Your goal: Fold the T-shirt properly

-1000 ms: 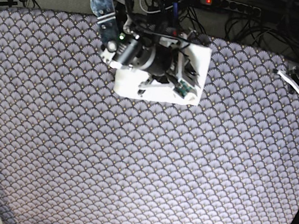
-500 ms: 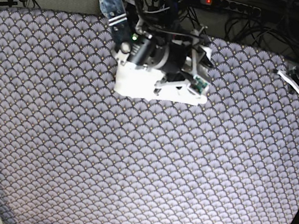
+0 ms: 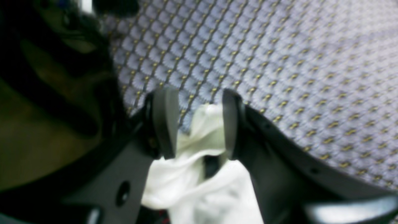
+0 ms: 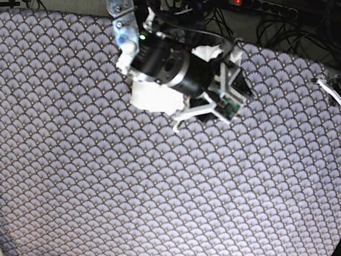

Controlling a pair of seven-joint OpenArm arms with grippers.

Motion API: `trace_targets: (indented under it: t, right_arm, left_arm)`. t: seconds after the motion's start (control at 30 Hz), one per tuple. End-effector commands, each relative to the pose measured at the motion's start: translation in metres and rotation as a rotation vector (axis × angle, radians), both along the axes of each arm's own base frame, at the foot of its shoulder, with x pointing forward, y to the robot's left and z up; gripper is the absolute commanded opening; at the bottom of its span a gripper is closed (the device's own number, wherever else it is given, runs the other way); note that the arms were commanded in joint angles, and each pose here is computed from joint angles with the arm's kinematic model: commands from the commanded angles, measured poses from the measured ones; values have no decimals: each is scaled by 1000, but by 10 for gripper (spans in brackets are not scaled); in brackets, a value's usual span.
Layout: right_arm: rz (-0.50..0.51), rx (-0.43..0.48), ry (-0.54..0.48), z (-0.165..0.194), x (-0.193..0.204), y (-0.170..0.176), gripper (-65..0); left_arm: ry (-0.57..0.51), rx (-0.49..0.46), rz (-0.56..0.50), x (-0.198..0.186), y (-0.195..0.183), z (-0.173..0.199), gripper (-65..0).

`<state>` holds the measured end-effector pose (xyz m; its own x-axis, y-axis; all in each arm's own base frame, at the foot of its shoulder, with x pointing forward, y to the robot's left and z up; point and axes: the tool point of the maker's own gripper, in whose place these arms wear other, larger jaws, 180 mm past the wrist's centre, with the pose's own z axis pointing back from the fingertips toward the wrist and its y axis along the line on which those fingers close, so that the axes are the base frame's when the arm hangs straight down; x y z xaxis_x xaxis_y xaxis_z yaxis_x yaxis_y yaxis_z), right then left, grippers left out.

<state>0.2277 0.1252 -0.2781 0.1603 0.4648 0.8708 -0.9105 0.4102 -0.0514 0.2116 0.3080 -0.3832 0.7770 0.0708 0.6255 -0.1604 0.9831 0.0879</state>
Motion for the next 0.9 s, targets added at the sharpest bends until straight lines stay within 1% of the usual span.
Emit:
trace_targets:
  t: [0.0,0.07,0.17,0.37,0.57,0.73,0.87]
  right_arm:
    - [-3,28,-20,10,4,1,-400]
    - [-16,16,4,0,6,-2,-400]
    - [-7,-32,69,-29,3,-6,-400]
    - [4,6,113,-51,4,-3,-400]
    - [-49,-29,176,-81,26,-18,-400]
    - [-104,-21,167,-82,46,-33,-400]
    - [-101,-29,149,-77,50,-35,-400]
  left_arm:
    - [-29,19,-5,5,5,9,-646]
    - [-27,19,-4,5,5,9,-646]
    - [-26,20,-3,5,5,9,-646]
    - [-24,20,-1,4,6,9,-646]
    - [-21,12,6,2,3,7,-646]
    - [-13,6,7,-3,2,3,-646]
    - [-15,6,6,-2,1,4,-646]
